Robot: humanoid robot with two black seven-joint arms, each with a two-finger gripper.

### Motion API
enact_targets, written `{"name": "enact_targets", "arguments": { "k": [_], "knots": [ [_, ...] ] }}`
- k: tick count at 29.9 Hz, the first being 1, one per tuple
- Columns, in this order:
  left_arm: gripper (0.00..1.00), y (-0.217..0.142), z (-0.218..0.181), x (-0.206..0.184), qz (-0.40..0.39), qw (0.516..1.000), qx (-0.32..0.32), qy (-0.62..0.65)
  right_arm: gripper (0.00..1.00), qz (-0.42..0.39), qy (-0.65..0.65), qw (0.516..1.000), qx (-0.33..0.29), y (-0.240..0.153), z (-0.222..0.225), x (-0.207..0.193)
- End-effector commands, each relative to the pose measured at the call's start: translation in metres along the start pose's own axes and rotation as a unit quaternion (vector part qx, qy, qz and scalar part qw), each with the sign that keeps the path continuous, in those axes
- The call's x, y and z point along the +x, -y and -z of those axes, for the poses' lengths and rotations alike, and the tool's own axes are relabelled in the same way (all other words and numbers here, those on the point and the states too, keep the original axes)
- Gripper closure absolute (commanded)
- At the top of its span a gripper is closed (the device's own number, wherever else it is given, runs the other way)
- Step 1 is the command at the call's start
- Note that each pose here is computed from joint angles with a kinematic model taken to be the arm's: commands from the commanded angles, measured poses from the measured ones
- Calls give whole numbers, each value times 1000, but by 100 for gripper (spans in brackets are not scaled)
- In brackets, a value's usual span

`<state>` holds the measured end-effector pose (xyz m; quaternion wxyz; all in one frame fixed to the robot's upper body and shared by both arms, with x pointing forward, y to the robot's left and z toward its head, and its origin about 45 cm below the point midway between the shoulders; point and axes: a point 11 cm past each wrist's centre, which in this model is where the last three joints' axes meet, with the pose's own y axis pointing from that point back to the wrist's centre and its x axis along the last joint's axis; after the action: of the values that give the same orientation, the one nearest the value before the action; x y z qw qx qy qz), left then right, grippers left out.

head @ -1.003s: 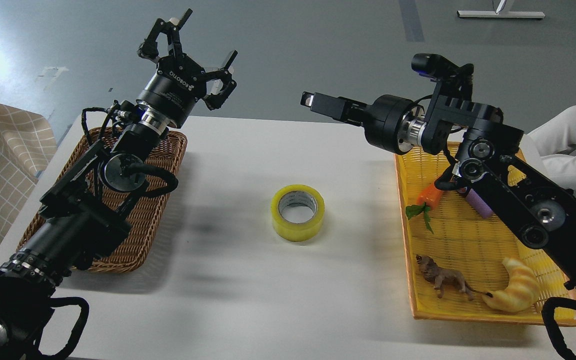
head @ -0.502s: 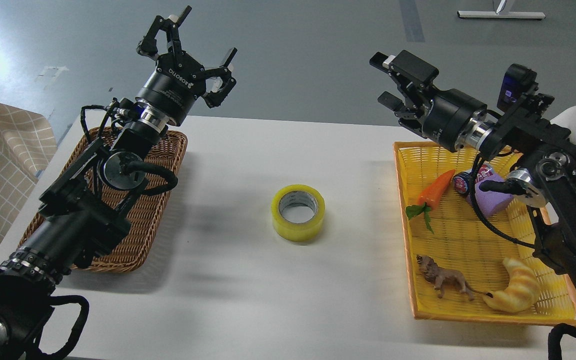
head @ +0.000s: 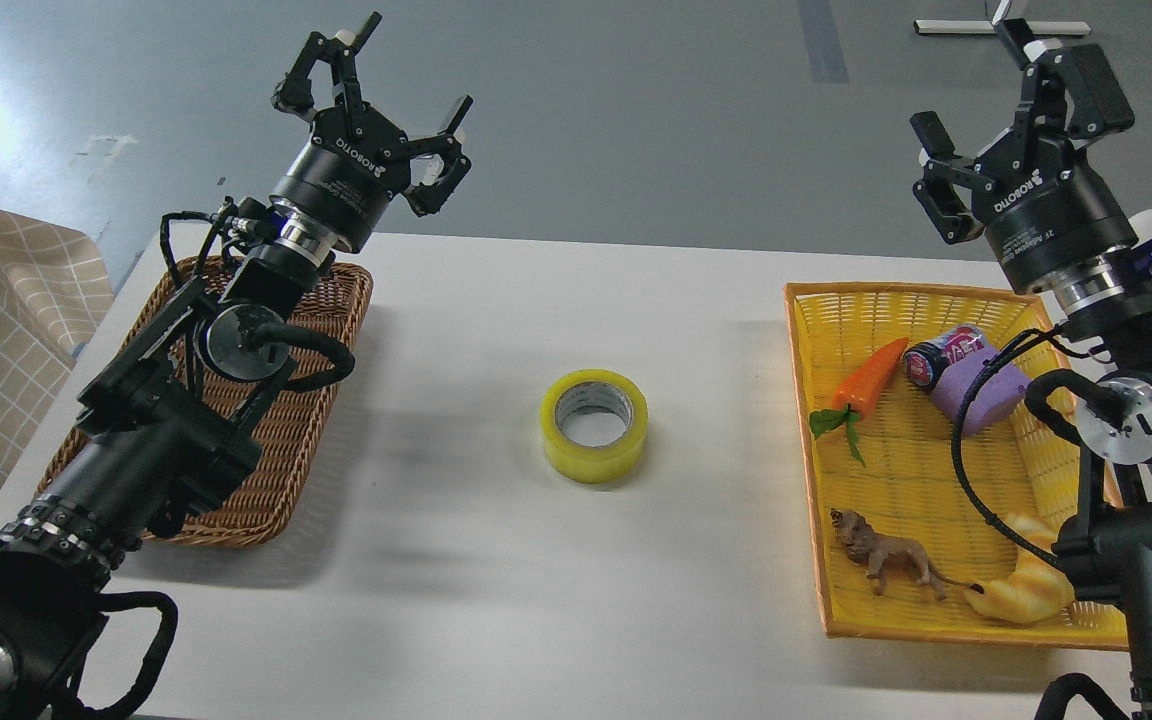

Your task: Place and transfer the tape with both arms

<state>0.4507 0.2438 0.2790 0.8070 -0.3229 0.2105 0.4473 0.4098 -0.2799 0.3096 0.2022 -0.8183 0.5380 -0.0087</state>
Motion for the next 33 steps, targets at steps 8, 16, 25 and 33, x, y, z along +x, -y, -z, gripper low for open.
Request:
{"name": "enact_targets", "arguments": {
  "k": [8, 16, 25, 33],
  "knots": [
    [2, -1, 2, 0, 0, 1000, 2, 0, 2, -15, 127, 991, 28, 0, -5, 8],
    [2, -3, 3, 1, -2, 1000, 5, 0, 1, -18, 231, 973, 21, 3, -15, 13],
    [2, -3, 2, 0, 1, 1000, 4, 1, 1, -25, 264, 963, 46, 8, -10, 18],
    [2, -3, 4, -1, 3, 1000, 5, 0, 1, -31, 262, 961, 78, 10, -2, 21]
  ]
}}
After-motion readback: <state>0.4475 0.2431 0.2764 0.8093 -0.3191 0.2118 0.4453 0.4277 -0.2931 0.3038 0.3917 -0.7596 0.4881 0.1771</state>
